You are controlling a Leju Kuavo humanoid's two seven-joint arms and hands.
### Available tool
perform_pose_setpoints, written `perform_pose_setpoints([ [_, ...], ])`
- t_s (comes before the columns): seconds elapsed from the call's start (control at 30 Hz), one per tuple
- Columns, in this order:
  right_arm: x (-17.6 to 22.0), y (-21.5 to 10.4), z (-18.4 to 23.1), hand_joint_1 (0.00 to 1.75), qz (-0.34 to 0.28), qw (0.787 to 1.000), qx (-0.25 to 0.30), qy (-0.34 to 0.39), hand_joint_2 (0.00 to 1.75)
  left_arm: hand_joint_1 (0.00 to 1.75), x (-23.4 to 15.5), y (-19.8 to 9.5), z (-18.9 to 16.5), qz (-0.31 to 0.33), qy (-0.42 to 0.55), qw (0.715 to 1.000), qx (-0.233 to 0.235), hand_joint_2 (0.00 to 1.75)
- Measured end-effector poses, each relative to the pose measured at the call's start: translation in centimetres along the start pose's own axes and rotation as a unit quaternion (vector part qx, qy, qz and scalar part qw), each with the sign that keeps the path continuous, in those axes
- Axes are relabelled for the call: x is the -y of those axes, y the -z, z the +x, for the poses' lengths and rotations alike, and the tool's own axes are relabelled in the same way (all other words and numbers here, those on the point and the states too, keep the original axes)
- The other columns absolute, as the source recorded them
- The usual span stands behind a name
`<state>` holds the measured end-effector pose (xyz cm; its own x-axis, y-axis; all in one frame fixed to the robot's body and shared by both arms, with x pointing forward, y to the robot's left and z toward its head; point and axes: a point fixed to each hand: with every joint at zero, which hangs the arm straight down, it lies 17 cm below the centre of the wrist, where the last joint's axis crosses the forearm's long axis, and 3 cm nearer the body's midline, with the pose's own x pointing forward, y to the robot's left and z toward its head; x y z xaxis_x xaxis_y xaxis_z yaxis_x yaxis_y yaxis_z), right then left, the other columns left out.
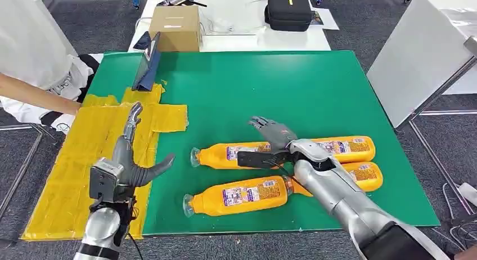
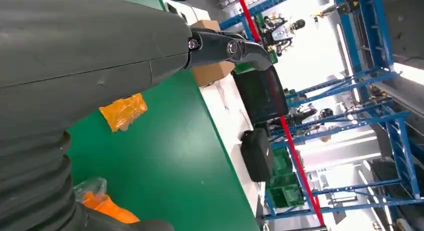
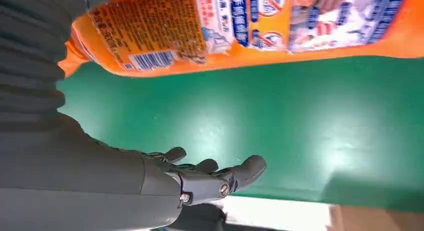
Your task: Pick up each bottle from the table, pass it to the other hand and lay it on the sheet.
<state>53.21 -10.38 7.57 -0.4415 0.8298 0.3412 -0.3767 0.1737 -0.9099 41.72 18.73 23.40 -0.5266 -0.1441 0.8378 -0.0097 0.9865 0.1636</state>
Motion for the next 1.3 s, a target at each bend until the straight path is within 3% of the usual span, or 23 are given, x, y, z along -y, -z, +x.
perform_pose_setpoints([
  [0.97, -4.9, -0.4, -2.0, 0.00, 0.062, 0.997, -0.024, 0.029, 1.75, 0.00, 2.8, 1.0, -0.6, -0.034, -0.021, 0.999, -0.003, 1.75],
  [1.0, -5.0, -0.4, -2.0, 0.07, 0.062, 0.997, -0.024, 0.029, 1.75, 0.00, 2.8, 1.0, -0.7, -0.034, -0.021, 0.999, -0.003, 1.75],
  [1.03, -5.0, -0.4, -2.1, 0.52, 0.062, 0.997, -0.025, 0.027, 1.75, 0.00, 2.8, 1.0, -0.5, -0.033, -0.023, 0.999, 0.000, 1.75],
  [1.07, -4.9, -0.4, -2.2, 1.34, 0.061, 0.998, -0.026, 0.023, 1.75, 0.00, 2.8, 1.0, -0.4, -0.032, -0.025, 0.999, 0.004, 1.75],
  [1.17, -5.0, -0.4, -2.7, 1.69, 0.056, 0.998, -0.037, 0.007, 1.75, 0.00, 2.8, 0.7, 0.4, -0.031, -0.029, 0.999, 0.018, 1.75],
  [1.3, -4.9, -0.4, -3.2, 1.73, 0.048, 0.998, -0.045, -0.007, 1.75, 0.00, 3.2, 0.2, 1.2, -0.036, -0.027, 0.999, 0.029, 1.75],
])
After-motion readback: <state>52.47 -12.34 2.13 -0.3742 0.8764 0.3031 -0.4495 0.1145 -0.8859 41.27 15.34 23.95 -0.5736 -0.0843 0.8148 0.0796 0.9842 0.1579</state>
